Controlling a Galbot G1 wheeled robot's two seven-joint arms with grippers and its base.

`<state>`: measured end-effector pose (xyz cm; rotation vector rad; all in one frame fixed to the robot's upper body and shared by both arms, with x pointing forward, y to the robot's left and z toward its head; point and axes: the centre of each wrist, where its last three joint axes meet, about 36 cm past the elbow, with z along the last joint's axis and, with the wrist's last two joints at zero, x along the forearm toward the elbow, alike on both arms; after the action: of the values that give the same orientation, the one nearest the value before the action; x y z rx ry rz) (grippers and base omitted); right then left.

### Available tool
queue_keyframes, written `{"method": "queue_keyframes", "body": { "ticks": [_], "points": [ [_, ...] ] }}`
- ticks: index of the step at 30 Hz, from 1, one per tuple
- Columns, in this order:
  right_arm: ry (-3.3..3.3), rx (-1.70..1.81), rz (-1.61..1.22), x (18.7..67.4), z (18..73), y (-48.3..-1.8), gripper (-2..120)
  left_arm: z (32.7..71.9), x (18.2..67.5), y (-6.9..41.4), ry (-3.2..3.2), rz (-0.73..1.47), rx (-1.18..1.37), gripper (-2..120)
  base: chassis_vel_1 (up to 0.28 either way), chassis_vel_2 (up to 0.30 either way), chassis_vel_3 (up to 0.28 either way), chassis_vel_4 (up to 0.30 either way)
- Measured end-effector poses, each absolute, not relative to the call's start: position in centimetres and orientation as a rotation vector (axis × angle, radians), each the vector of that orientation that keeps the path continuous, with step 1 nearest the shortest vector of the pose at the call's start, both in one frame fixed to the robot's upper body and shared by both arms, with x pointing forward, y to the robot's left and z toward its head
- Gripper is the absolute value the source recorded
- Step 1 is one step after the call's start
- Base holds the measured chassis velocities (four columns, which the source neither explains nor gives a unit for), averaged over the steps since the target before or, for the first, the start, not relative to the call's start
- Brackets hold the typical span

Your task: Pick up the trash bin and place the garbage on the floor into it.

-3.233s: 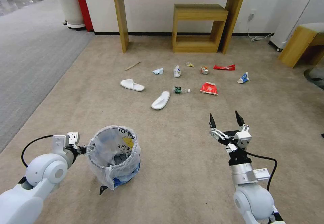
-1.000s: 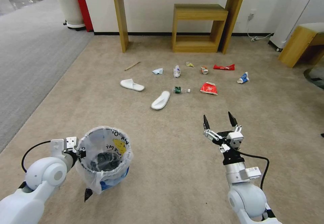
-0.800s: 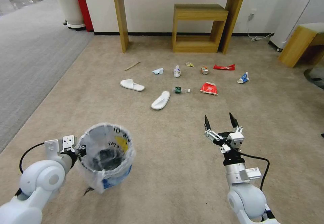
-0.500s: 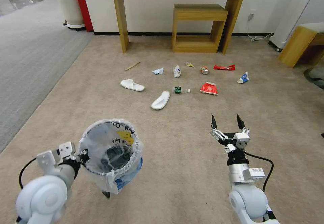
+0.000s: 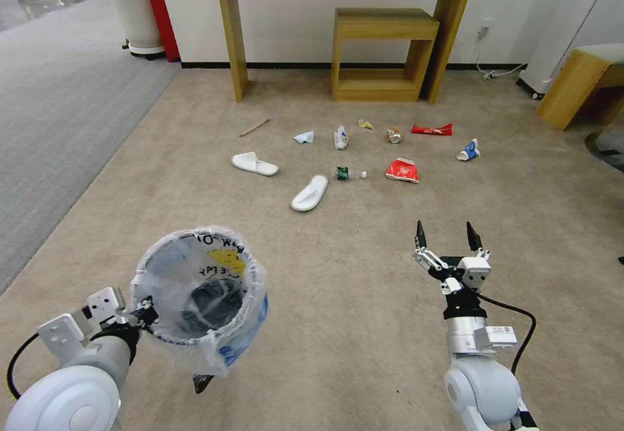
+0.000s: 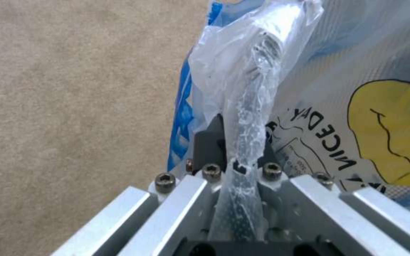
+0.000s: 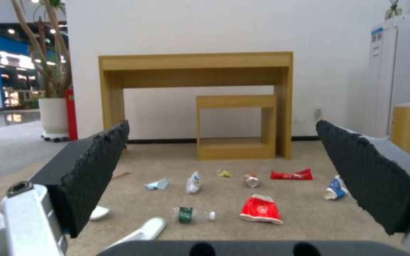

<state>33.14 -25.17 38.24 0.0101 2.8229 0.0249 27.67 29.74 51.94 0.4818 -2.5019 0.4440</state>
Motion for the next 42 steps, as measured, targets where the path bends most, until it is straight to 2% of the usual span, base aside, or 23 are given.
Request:
{"method": "queue_keyframes", "body": {
  "ticks": [20, 30, 42],
  "points": [
    [2.806, 0.024, 0.021, 32.3, 38.6, -25.0, 100, 52.1, 26.9, 29.8, -2.495, 0.488, 0.502, 0, 0.018, 0.018, -0.023, -0.022],
    [2.8, 0.019, 0.019, 32.2, 38.9, -24.9, 100, 52.1, 26.9, 29.6, -2.497, 0.487, 0.496, 0, 0.202, 0.206, -0.191, -0.21],
    [2.8, 0.014, 0.013, 32.1, 38.8, -24.8, 100, 51.9, 26.8, 29.6, -2.498, 0.469, 0.502, 0, 0.315, 0.303, -0.314, -0.299]
  ]
}}
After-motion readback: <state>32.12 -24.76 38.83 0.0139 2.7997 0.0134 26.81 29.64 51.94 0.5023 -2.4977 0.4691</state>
